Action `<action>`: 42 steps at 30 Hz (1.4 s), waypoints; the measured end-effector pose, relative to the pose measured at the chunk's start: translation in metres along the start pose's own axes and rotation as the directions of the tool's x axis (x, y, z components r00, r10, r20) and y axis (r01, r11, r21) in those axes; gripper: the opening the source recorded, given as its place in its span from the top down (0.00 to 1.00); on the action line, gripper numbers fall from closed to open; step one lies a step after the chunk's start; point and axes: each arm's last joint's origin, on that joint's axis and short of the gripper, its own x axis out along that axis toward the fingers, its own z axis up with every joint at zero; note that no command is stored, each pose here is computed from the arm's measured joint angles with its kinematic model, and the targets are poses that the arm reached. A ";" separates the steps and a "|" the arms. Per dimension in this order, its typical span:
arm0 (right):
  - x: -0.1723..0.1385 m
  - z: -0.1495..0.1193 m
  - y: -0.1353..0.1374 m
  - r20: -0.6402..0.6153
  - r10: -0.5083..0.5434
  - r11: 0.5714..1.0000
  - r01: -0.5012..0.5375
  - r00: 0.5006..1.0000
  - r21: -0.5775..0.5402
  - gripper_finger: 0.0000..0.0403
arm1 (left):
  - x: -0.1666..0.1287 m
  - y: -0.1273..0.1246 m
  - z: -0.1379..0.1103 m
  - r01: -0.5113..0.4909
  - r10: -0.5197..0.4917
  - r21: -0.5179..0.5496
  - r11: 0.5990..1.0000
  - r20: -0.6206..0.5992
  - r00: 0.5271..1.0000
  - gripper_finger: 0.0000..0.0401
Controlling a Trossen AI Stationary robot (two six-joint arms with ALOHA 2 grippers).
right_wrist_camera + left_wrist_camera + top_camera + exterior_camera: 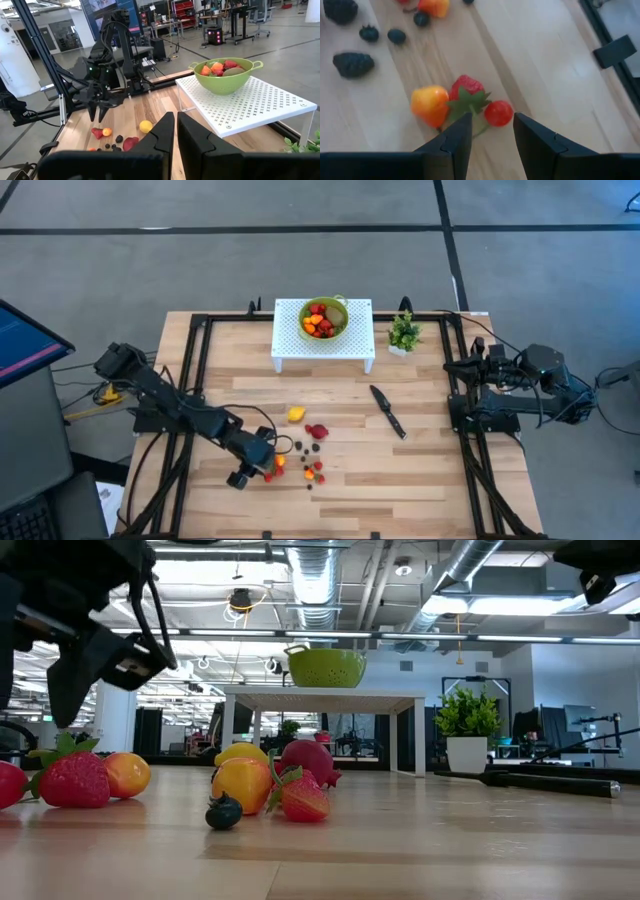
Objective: Pick & Place Fruit
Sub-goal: Put the red strawberry into the green strainer bowl
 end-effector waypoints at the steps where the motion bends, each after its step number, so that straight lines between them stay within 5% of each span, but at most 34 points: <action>1: 0.000 0.000 0.000 0.000 0.000 1.000 0.000 1.000 0.000 0.96 | 0.001 0.001 -0.003 -0.001 0.001 -0.006 1.000 -0.005 1.000 0.66; 34: 0.000 0.000 0.000 0.000 0.000 1.000 0.000 1.000 0.000 0.96 | 0.026 0.017 -0.014 0.058 -0.055 -0.055 0.997 0.042 0.998 0.69; 42: 0.000 0.000 0.000 0.000 0.000 1.000 0.000 1.000 0.000 0.96 | 0.026 0.017 -0.014 0.054 -0.052 -0.055 0.997 0.042 0.998 0.80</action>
